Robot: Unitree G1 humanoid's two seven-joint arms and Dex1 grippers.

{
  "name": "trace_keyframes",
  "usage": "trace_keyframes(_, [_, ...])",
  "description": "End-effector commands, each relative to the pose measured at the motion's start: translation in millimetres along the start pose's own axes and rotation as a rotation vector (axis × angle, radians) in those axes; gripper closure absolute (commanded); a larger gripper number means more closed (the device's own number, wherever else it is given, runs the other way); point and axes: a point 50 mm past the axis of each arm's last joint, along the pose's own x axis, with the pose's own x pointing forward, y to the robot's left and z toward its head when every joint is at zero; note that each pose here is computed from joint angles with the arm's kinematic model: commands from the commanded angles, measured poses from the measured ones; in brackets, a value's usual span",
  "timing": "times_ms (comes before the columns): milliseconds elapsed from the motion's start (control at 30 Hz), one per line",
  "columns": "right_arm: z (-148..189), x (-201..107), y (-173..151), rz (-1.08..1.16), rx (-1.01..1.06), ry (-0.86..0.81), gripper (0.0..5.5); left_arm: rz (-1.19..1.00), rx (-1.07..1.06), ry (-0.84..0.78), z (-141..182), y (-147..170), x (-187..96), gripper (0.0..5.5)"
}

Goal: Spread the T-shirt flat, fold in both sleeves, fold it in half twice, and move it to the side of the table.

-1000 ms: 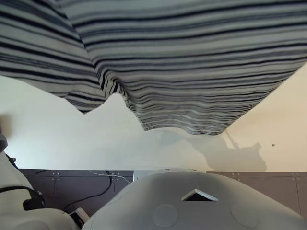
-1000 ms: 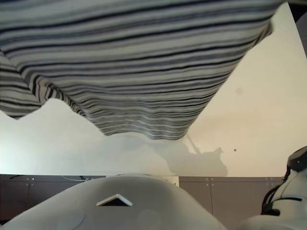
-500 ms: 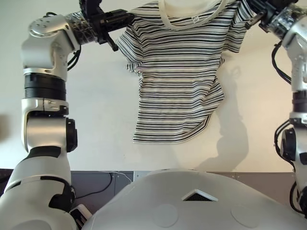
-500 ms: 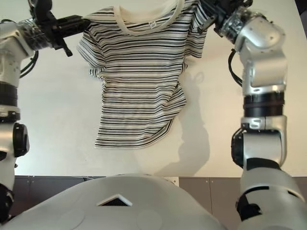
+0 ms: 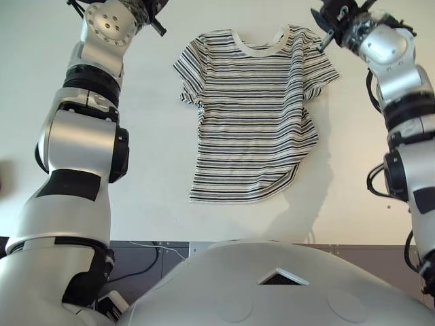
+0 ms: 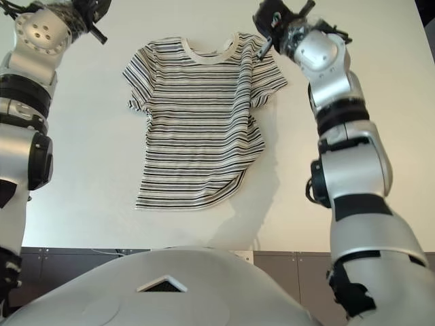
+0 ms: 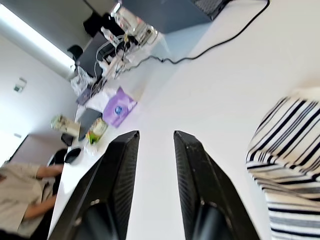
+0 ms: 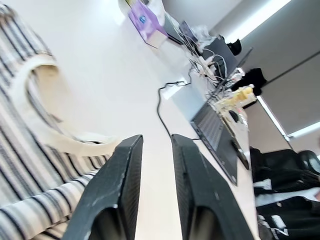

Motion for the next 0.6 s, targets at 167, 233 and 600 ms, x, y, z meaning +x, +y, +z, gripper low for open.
trace_keyframes(167, [-0.2, -135.7, 50.5, 0.439, 0.058, 0.009, 4.46, -0.562, -0.035, -0.237, -16.7, -128.6, -115.7, 4.23])
trace_keyframes(233, [11.9, -159.9, 63.2, 0.537, 0.097, 0.004, 4.46, -0.628, -0.036, -0.209, -16.4, -143.2, -135.9, 4.23])
trace_keyframes(600, [24.7, -173.8, 114.6, 0.8, 0.272, 0.052, 4.46, -0.834, 0.055, -0.054, -38.3, -186.9, -177.2, 4.23])
